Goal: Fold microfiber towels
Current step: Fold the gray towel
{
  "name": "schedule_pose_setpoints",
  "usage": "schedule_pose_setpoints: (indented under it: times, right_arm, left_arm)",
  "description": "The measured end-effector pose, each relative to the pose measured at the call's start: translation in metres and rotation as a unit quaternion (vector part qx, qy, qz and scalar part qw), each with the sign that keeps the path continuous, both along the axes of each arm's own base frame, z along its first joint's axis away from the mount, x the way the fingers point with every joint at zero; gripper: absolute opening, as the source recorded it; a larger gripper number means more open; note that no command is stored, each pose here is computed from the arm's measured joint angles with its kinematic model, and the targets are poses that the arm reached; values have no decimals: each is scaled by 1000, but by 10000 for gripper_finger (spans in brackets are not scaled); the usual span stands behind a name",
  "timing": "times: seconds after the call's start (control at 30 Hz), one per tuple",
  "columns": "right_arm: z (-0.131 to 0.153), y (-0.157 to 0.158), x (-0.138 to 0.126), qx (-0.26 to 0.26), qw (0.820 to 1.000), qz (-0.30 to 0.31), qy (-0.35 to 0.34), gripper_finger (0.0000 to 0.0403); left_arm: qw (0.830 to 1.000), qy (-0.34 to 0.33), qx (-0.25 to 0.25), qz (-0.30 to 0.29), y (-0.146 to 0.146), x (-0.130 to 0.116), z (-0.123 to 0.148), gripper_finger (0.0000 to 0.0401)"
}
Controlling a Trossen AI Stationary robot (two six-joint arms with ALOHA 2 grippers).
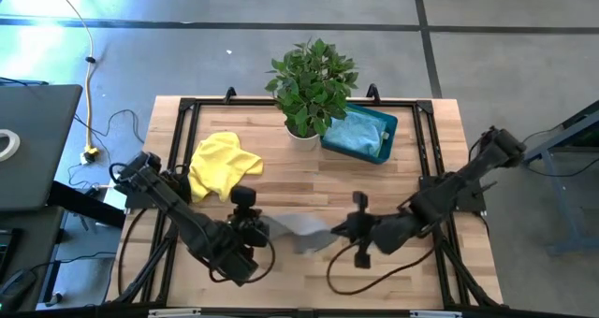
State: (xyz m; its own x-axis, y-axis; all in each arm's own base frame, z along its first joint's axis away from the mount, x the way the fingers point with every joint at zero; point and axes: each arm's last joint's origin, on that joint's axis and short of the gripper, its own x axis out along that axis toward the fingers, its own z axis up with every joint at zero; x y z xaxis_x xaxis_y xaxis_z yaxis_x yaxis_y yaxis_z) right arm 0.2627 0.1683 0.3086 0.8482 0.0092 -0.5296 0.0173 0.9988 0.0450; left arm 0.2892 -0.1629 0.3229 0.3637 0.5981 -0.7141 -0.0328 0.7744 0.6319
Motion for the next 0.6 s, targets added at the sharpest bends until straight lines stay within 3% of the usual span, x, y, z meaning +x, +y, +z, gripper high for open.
schedule_pose_setpoints:
  times: [0.2,0.3,0.4,0.5,0.6]
  right_arm:
    - [25,-9,-16,67,997,13,-25,0]
    - [29,-9,-21,110,993,44,-13,0]
    - [29,-9,-22,103,992,68,-3,0]
    - [24,-15,-22,43,998,55,9,0]
    - [17,-28,-23,-22,999,3,37,0]
  left_arm:
    - [999,-38,-16,-7,5,5,29,0]
    - [995,-59,-80,0,3,5,43,0]
    - [991,-53,-122,-30,0,6,53,0]
    - [995,-56,-63,-51,4,7,56,0]
    - [997,-66,4,-39,16,12,58,0]
